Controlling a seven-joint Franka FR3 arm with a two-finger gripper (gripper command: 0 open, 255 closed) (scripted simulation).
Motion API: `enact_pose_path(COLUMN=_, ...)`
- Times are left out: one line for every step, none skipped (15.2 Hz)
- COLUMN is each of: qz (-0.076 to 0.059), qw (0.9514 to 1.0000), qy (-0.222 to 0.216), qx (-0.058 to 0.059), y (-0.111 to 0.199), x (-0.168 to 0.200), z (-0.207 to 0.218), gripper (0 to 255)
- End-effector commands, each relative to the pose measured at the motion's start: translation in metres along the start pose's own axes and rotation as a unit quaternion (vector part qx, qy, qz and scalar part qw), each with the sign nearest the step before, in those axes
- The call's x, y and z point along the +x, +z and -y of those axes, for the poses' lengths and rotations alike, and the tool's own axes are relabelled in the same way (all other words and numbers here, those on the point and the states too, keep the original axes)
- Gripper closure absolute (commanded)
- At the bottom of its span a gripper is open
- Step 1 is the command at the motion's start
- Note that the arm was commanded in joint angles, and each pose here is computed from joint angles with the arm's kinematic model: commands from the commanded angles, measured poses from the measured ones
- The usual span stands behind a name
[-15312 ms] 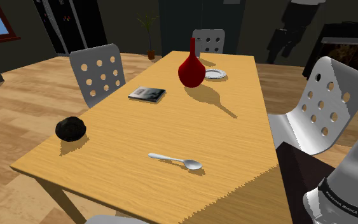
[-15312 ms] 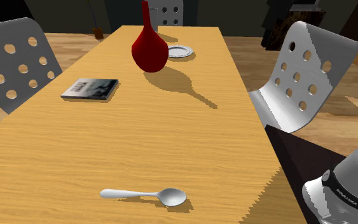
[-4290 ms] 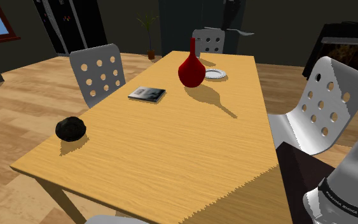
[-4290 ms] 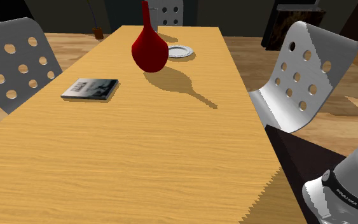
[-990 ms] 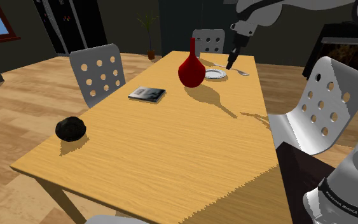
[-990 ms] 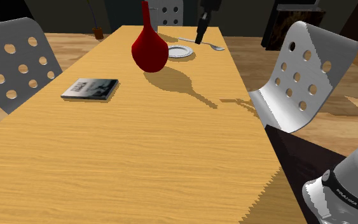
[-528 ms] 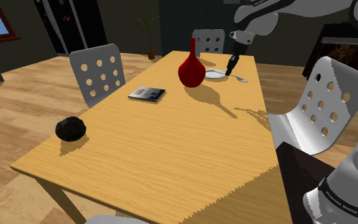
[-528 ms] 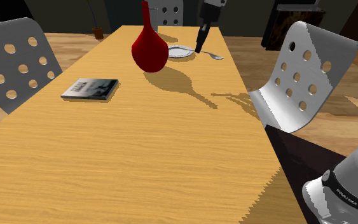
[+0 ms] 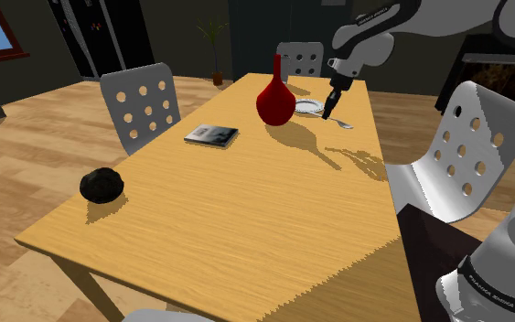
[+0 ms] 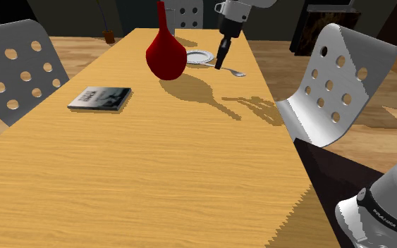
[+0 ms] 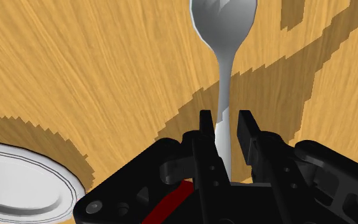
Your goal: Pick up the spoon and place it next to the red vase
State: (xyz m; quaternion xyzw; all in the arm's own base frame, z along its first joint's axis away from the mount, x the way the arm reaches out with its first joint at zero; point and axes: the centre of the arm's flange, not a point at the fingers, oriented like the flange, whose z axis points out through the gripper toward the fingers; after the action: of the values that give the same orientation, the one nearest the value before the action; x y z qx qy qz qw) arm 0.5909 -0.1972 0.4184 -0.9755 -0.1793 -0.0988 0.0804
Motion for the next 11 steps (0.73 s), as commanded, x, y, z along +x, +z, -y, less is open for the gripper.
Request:
enact_pose_path(qz=0.000, qw=1.0000, qy=0.000, qx=0.000, y=0.010, x=-0.003, z=-0.002, gripper=255)
enact_pose_path(qz=0.000, qw=1.0000, qy=0.000, qx=0.000, y=0.015, x=-0.004, z=-0.003, gripper=255)
enact_pose_path(qz=0.000, qw=1.0000, qy=0.000, qx=0.000, y=0.020, x=-0.005, z=-0.004, gripper=255)
enact_pose_path(qz=0.000, qw=1.0000, qy=0.000, qx=0.000, y=0.025, x=-0.006, z=-0.004, gripper=255)
enact_pose_path(qz=0.000, qw=1.0000, qy=0.000, qx=0.000, y=0.030, x=-0.008, z=-0.005, gripper=255)
enact_pose_path(qz=0.000, qw=1.0000, qy=0.000, qx=0.000, y=0.035, x=-0.009, z=-0.006, gripper=255)
enact_pose_path(qz=0.000, qw=1.0000, qy=0.000, qx=0.000, y=0.040, x=-0.010, z=-0.006, gripper=255)
enact_pose_path(qz=0.000, qw=1.0000, qy=0.000, qx=0.000, y=0.045, x=-0.011, z=-0.007, gripper=255)
enact_pose_path(qz=0.000, qw=1.0000, qy=0.000, qx=0.000, y=0.050, x=-0.012, z=-0.008, gripper=255)
enact_pose_path(qz=0.000, qw=1.0000, qy=0.000, qx=0.000, y=0.056, x=-0.013, z=-0.008, gripper=255)
enact_pose_path(qz=0.000, qw=1.0000, qy=0.000, qx=0.000, y=0.061, x=-0.015, z=-0.009, gripper=255)
